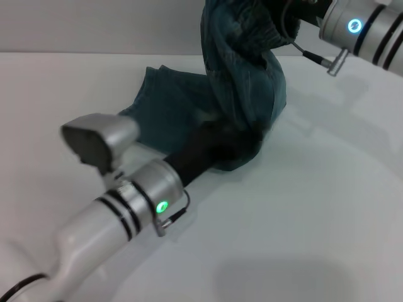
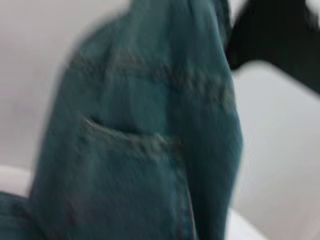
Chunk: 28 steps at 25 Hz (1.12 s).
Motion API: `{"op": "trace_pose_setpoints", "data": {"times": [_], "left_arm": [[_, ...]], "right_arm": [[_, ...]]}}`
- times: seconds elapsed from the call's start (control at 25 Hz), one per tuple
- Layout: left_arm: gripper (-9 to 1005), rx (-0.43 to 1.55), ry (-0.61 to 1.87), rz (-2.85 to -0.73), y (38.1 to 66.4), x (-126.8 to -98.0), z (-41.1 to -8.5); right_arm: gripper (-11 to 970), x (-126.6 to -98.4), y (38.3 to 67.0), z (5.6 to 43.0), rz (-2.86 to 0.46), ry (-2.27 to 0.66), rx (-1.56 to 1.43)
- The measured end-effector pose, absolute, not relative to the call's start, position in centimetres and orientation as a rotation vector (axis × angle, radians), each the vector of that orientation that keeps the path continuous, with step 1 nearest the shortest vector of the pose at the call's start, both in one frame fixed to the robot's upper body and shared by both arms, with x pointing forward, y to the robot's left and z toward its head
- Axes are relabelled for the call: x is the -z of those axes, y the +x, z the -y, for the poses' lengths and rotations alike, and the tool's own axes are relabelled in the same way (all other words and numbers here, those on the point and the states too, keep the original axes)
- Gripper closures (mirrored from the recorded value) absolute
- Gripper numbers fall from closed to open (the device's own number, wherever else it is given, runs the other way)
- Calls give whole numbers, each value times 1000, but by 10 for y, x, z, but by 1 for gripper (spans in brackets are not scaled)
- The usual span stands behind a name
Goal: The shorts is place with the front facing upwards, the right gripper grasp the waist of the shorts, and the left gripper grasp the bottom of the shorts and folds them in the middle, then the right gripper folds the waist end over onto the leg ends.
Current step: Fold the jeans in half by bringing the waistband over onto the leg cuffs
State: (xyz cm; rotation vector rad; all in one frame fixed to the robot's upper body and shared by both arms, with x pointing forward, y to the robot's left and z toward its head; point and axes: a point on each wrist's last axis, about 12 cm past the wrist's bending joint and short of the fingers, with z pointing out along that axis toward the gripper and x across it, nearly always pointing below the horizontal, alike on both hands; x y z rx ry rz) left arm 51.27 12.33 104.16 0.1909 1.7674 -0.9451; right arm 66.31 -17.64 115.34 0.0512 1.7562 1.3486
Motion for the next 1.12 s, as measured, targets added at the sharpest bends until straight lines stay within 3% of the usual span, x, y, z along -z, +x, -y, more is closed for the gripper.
{"op": "trace_pose_setpoints", "data": {"times": [0.44, 1.12], "left_arm": [[165, 829, 60, -1721, 515, -1038, -160], [165, 603, -66, -1629, 521, -1041, -212]], "right_arm": [[902, -1141, 655, 200, -1747, 132, -1333], [865, -1146, 663, 178, -1802, 56, -1305]]}}
